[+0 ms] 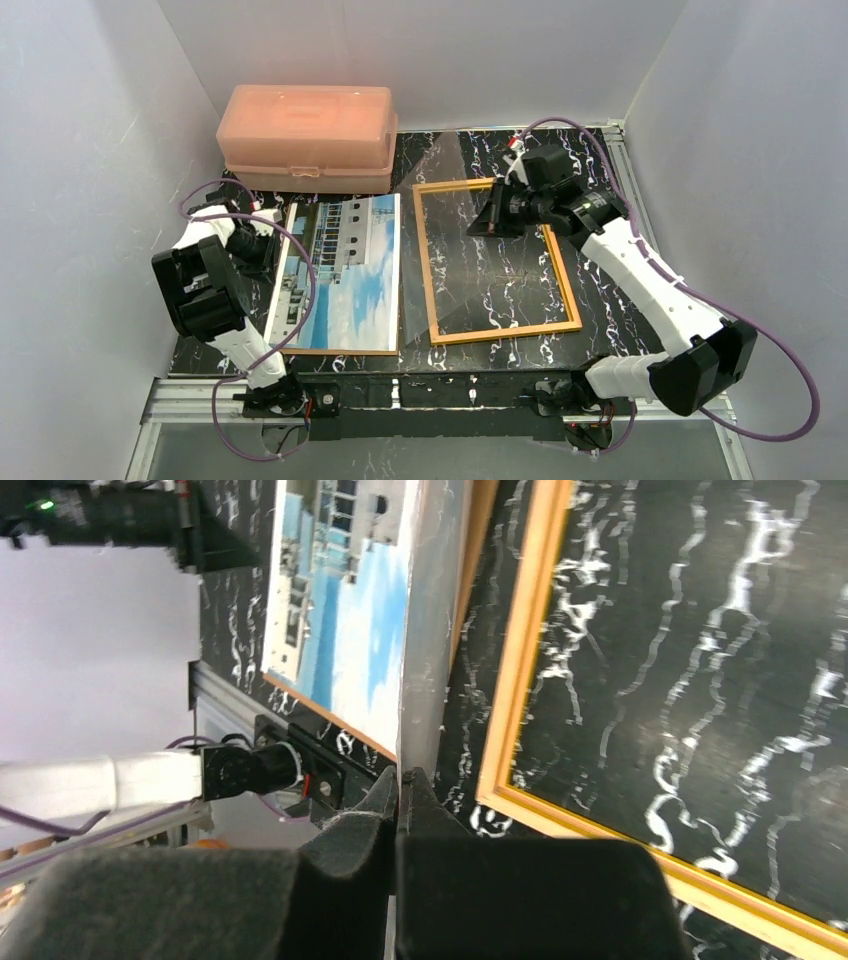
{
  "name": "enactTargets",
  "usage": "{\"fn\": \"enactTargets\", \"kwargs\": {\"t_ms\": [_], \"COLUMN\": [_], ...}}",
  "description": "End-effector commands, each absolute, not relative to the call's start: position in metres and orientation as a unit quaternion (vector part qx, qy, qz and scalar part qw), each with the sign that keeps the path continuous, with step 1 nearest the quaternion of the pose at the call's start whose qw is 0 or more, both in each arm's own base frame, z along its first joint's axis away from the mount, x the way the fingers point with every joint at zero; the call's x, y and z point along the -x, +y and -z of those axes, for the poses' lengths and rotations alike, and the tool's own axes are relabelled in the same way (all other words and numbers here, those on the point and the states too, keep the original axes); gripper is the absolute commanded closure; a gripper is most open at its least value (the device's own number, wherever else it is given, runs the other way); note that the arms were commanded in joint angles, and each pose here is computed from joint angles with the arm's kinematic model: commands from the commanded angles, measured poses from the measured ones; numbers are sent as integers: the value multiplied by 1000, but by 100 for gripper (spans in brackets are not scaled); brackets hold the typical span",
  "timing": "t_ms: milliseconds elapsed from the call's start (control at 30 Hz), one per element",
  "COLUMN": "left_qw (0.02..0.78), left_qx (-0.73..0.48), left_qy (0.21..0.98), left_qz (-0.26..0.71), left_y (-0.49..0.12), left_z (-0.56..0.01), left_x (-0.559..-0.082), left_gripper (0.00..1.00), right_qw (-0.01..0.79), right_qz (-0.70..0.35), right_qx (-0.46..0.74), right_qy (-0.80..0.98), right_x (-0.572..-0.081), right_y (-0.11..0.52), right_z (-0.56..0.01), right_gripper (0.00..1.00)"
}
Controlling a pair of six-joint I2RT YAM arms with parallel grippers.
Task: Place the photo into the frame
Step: Pick up the photo frame item at the center of the board.
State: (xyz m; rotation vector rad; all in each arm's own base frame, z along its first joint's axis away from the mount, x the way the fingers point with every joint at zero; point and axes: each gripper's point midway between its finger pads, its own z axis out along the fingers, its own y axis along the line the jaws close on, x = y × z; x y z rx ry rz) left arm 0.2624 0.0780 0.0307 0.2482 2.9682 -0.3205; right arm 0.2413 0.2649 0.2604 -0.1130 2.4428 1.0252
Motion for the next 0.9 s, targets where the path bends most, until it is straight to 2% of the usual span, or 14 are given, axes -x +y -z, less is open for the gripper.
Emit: {"fn": "enactTargets", "kwargs": {"t_ms": [0,200,433,600,700,867], "left_qw": [113,128,128,103,91,73], "left_qx": [-92,-125,-200,-254,-283,-318], "left_qy": [981,975,960,946,939,928], "left_qz": [128,135,149,173,174,180], "left_y": [62,39,-34,-109,-150,-216], "left_z": [-84,-122,-148,-145,-136,-118], "left_x": [-267,-269,-275,-280,-287,-289], "left_gripper": [85,71,57,52,43,40], "right_qw": [270,304,342,399,411,416], "right_qz": [-349,-372,-342,-291,-269,-256], "right_qx": [53,49,45,24,8,-11], "right_qy": [896,876,874,869,871,873], "right_x": [-241,-252,-265,-271,-272,-268], "right_y": [227,225,203,172,161,152], "right_z": [-282,-318,-353,-388,-390,-387], "right_gripper": [99,99,99,99,99,99]}}
